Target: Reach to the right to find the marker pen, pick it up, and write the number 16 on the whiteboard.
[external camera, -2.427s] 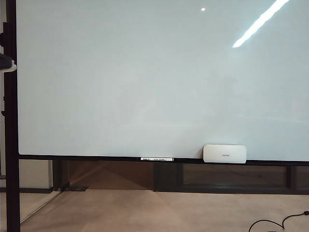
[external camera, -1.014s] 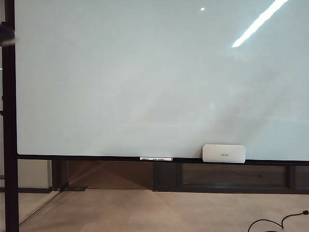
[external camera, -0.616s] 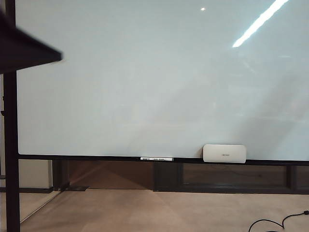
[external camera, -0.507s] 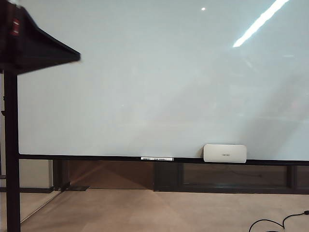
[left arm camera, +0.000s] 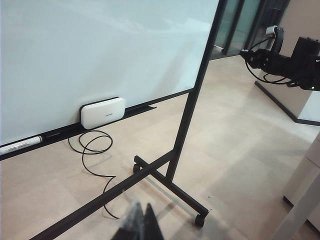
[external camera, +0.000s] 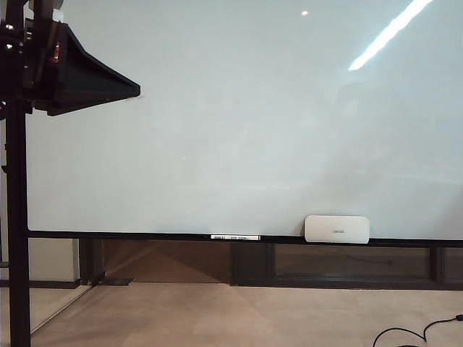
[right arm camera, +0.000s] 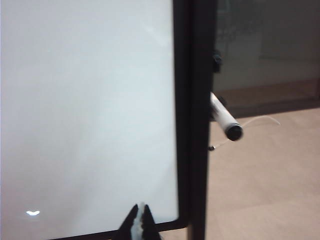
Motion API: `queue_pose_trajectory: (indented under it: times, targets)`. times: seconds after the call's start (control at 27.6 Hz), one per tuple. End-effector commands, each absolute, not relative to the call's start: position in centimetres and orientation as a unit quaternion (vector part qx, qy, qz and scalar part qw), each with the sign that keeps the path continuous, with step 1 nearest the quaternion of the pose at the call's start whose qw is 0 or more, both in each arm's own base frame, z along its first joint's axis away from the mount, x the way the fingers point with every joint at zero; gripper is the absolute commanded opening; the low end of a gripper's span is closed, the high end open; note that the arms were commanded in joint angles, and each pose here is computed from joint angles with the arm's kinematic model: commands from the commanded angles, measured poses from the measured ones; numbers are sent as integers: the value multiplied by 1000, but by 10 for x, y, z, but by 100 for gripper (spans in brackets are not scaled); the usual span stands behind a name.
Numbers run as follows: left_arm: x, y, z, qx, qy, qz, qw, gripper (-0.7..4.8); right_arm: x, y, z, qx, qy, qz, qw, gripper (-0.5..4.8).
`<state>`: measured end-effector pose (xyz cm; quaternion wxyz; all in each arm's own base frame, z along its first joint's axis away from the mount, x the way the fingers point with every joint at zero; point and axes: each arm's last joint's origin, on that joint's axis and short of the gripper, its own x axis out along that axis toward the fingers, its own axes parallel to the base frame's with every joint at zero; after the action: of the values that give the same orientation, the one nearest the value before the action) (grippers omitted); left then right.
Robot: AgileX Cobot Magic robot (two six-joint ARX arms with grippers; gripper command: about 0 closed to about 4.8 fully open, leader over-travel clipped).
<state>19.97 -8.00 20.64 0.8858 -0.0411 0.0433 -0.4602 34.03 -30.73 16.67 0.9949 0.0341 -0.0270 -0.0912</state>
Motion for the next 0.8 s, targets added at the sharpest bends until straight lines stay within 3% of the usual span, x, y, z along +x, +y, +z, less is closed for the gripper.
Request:
queue_pose_trajectory:
  times: [0.04,0.14,0.4,0.8]
  targets:
    - [200,-80,207,-27,36,-454,890,-6,355,-327,172,17,-24,-93,995,-5]
    - [201,-79,206,-20,36,-441,897,-6,361,-346,173,16,-27,-68,997,-5]
    - [203,-79,201,-11,53,-422,905,-6,355,-373,161,44,-6,-95,994,-5]
    - [205,-79,197,-13,62,-412,909,-6,388,-409,132,-18,-25,-50,998,14]
